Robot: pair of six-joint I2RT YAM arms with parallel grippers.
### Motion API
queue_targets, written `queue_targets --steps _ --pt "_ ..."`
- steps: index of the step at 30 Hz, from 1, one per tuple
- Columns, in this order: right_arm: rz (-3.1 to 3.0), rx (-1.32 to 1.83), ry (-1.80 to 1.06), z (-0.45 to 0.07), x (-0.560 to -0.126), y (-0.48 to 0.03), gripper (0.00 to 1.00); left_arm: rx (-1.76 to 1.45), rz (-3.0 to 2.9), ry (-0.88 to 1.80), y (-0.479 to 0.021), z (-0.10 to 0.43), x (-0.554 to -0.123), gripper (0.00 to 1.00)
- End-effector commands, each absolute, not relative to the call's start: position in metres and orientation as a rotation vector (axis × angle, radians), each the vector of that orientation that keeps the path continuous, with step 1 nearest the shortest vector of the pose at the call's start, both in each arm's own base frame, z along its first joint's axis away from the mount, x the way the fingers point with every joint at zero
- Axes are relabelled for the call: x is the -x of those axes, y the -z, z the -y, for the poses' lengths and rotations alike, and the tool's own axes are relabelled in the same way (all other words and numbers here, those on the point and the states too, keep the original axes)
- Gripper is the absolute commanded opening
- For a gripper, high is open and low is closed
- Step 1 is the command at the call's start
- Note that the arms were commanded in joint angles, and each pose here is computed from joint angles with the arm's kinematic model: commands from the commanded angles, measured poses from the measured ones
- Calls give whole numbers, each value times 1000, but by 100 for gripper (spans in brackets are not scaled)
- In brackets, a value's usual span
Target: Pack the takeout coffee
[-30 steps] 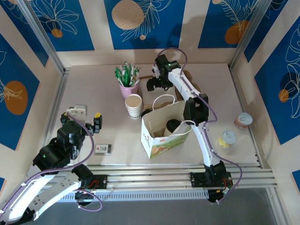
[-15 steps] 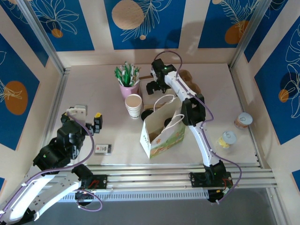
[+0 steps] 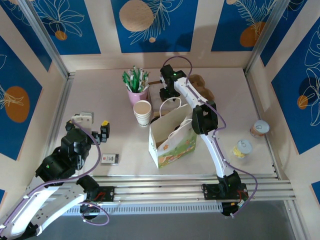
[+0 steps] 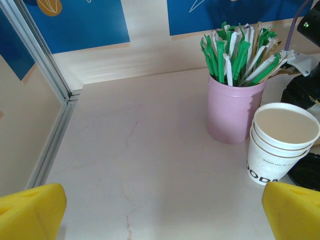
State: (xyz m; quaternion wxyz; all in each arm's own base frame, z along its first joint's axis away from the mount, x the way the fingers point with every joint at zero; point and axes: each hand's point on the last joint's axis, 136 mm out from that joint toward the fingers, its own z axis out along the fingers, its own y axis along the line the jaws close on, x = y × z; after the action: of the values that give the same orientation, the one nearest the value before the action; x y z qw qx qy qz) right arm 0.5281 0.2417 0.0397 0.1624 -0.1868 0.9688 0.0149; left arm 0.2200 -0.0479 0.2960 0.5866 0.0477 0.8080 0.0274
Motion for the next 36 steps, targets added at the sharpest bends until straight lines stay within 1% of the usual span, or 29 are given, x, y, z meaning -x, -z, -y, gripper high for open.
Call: queue_targets --steps 1,4,5,7,10,16,24,27,32,36 --pt "-2820 546 -69 -240 -519 -27 45 -83 -1869 -41 -298 48 -222 100" --pt "-2821 538 -95 -240 -518 -32 33 -82 -1870 -42 -298 47 -222 100" --pt "-2820 532 -107 -240 -518 -36 30 -80 -1870 -43 -298 47 -222 100" --pt "-2804 523 -125 -241 -519 -47 26 -81 -1869 -41 -299 47 -222 100" --pt "-2762 512 -146 -243 -521 -71 23 -78 -1869 -45 -298 46 -222 100" --pt "-2694 478 -184 -243 -521 -116 22 -81 -1870 -40 -298 47 -221 100" --pt "-2643 469 -187 -241 -520 -145 21 -78 -1873 -41 -297 46 -222 100" --pt "-2617 442 -236 -241 -522 -161 20 -81 -1874 -41 -297 47 -222 100" --pt "-2545 413 -315 -242 -522 -198 17 -80 -1874 -43 -296 46 -222 100" --pt "-2459 392 -396 -246 -522 -236 16 -80 -1874 -45 -296 47 -222 100"
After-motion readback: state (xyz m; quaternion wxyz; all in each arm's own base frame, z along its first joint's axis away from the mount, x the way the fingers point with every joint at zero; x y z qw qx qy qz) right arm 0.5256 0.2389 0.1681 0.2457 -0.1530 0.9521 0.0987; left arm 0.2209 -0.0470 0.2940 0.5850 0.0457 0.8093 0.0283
